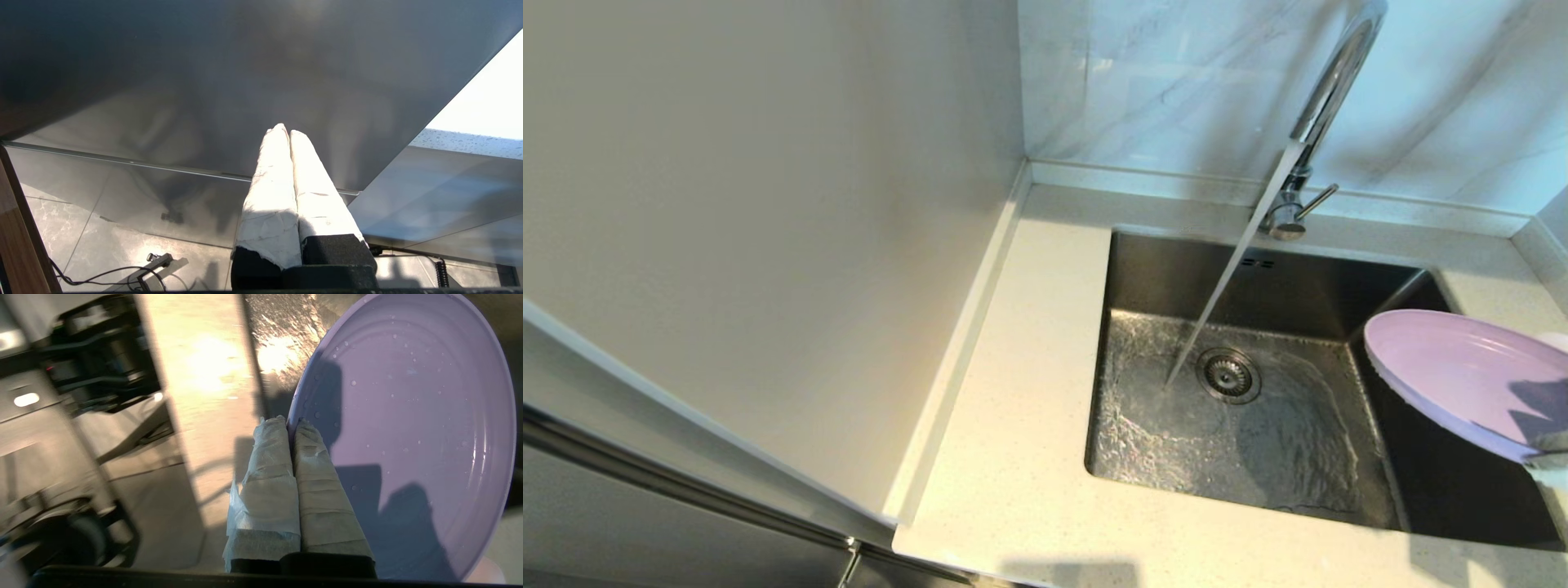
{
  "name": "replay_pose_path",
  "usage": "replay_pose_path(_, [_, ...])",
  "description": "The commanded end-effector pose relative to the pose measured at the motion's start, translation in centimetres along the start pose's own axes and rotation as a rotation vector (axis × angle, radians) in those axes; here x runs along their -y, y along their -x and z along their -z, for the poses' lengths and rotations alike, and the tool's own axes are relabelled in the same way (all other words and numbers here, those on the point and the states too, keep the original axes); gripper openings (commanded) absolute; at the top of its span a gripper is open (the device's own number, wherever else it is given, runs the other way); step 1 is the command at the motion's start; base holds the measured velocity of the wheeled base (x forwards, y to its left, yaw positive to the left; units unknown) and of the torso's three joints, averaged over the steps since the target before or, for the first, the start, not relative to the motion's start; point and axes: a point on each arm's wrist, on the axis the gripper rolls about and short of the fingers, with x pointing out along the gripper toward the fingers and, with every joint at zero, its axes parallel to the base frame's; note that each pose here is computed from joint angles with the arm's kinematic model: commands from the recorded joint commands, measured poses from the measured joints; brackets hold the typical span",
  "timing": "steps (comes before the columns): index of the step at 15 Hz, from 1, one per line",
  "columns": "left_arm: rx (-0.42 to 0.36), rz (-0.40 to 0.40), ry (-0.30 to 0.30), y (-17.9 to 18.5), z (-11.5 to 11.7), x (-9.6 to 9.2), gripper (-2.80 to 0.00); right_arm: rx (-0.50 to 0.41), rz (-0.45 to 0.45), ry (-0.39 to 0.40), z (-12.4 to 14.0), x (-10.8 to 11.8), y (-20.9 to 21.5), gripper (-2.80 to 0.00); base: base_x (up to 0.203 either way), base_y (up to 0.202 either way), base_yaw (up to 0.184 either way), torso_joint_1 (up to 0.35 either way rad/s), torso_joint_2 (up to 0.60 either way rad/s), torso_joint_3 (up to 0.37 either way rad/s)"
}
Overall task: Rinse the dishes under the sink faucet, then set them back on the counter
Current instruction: Rinse the plate
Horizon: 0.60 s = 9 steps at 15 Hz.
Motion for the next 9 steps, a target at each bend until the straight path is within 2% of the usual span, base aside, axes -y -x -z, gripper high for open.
replay_pose_path(1, [0.0,-0.001,0.0,0.0,0.0,0.0,-2.8,0.0,-0.148,0.032,-1.5,-2.8,3.0,-2.8,0.0,0.0,0.0,0.0,0.0,0.0])
replay_pose_path(2, [0.0,-0.001,0.0,0.0,0.0,0.0,-2.8,-0.002,-0.205,0.042,-2.1,-3.4,4.1,-2.8,0.0,0.0,0.0,0.0,0.0,0.0])
replay_pose_path(4, [0.0,-0.001,0.0,0.0,0.0,0.0,-2.8,0.026,-0.228,0.071,-3.5,-3.0,5.4,-2.8,0.0,0.0,0.0,0.0,0.0,0.0])
replay_pose_path(5, [0.0,-0.001,0.0,0.0,0.0,0.0,-2.8,0.038,-0.244,0.042,-4.3,-2.3,5.4,-2.8,0.0,0.0,0.0,0.0,0.0,0.0])
replay_pose_path(7, [0.0,-0.001,0.0,0.0,0.0,0.0,-2.8,0.047,-0.28,-0.133,-5.8,-1.0,5.1,-2.8,0.0,0.0,0.0,0.0,0.0,0.0])
replay_pose_path(9, [0.0,0.0,0.0,0.0,0.0,0.0,-2.8,0.057,-0.324,-0.372,-7.8,0.3,4.7,-2.8,0.0,0.0,0.0,0.0,0.0,0.0])
